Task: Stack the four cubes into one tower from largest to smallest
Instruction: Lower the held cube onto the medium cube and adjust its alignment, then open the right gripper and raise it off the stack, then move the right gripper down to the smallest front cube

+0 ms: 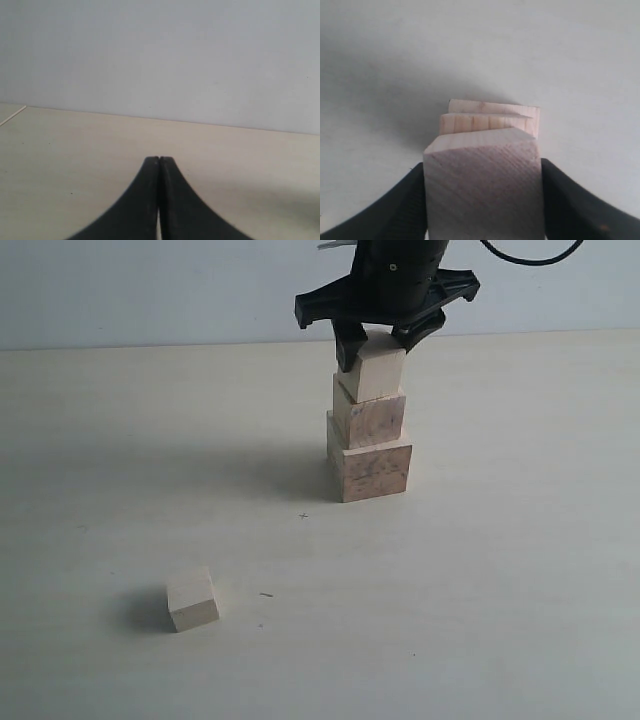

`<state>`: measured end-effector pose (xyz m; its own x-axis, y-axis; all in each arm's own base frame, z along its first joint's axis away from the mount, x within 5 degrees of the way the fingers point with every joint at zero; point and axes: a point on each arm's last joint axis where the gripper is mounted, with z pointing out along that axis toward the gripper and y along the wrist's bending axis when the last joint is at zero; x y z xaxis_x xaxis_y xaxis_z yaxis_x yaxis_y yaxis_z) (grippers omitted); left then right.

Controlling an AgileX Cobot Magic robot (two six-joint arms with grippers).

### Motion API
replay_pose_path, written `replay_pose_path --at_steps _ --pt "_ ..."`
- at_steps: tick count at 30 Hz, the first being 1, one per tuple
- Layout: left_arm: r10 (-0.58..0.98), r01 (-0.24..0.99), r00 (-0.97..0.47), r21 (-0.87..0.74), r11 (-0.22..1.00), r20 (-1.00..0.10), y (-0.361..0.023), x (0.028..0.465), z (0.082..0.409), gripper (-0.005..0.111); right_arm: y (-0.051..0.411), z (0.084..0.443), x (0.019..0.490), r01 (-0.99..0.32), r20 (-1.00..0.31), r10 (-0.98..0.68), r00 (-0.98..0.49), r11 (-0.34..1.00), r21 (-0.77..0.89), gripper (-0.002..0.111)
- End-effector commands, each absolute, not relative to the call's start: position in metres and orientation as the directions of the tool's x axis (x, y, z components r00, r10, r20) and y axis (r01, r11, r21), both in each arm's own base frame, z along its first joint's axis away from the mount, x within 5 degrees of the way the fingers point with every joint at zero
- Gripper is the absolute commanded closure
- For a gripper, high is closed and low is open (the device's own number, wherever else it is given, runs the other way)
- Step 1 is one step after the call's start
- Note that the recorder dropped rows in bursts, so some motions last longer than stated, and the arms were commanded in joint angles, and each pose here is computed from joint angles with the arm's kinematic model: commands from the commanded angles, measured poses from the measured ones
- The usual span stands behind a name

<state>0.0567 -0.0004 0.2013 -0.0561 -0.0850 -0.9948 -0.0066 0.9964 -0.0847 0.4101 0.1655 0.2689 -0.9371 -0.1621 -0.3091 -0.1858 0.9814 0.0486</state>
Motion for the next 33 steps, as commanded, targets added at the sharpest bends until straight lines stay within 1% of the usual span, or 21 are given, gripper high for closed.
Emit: replay_pose_path --at_steps 1,4,9,11,18,21,26,28,30,32,33 --pt "-0.092 0.001 -0.053 -0.092 0.996 -0.994 -0.001 0.056 0.200 0.107 0.165 0.270 0.410 -0.188 -0.309 -0.161 -0.937 0.980 0.058 0.039" --pt "-0.092 0.001 -0.053 -0.092 0.996 -0.994 -0.001 0.056 0.200 0.107 0.165 0.269 0.409 -0.187 -0.299 -0.162 -0.940 0.981 0.056 0.033" --pt "-0.092 0.001 -0.053 -0.092 0.996 -0.994 -0.001 0.056 0.200 0.107 0.164 0.271 0.408 -0.188 -0.297 -0.165 -0.940 0.981 0.049 0.032" --pt "-0.090 0.001 -0.053 -0.090 0.996 -0.995 -0.001 0.056 0.200 0.107 0.162 0.277 0.407 -0.187 -0.317 -0.165 -0.934 0.981 0.042 0.032" --pt "-0.090 0.001 -0.053 -0.090 0.996 -0.995 -0.001 0.056 0.200 0.107 0.153 0.311 0.397 -0.190 -0.411 -0.171 -0.896 0.982 0.005 0.033" --pt "-0.090 0.001 -0.053 -0.090 0.996 -0.995 -0.001 0.056 0.200 0.107 0.150 0.332 0.389 -0.190 -0.453 -0.163 -0.876 0.982 0.015 0.033" --pt "-0.092 0.001 -0.053 -0.092 0.996 -0.994 -0.001 0.056 0.200 0.107 0.153 0.370 0.363 -0.231 -0.532 -0.197 -0.823 0.973 -0.004 0.033" --pt "-0.092 0.001 -0.053 -0.092 0.996 -0.994 -0.001 0.056 0.200 0.107 0.155 0.383 0.349 -0.270 -0.549 -0.234 -0.802 0.963 -0.015 0.035" --pt "-0.092 0.001 -0.053 -0.092 0.996 -0.994 -0.001 0.056 0.200 0.107 0.161 0.402 0.319 -0.345 -0.576 -0.294 -0.763 0.939 -0.022 0.044" --pt "-0.090 0.001 -0.053 -0.090 0.996 -0.995 -0.001 0.056 0.200 0.107 0.166 0.412 0.296 -0.418 -0.590 -0.357 -0.724 0.908 -0.036 0.050" --pt "-0.090 0.001 -0.053 -0.090 0.996 -0.995 -0.001 0.056 0.200 0.107 0.168 0.414 0.288 -0.449 -0.592 -0.386 -0.707 0.892 -0.044 0.052"
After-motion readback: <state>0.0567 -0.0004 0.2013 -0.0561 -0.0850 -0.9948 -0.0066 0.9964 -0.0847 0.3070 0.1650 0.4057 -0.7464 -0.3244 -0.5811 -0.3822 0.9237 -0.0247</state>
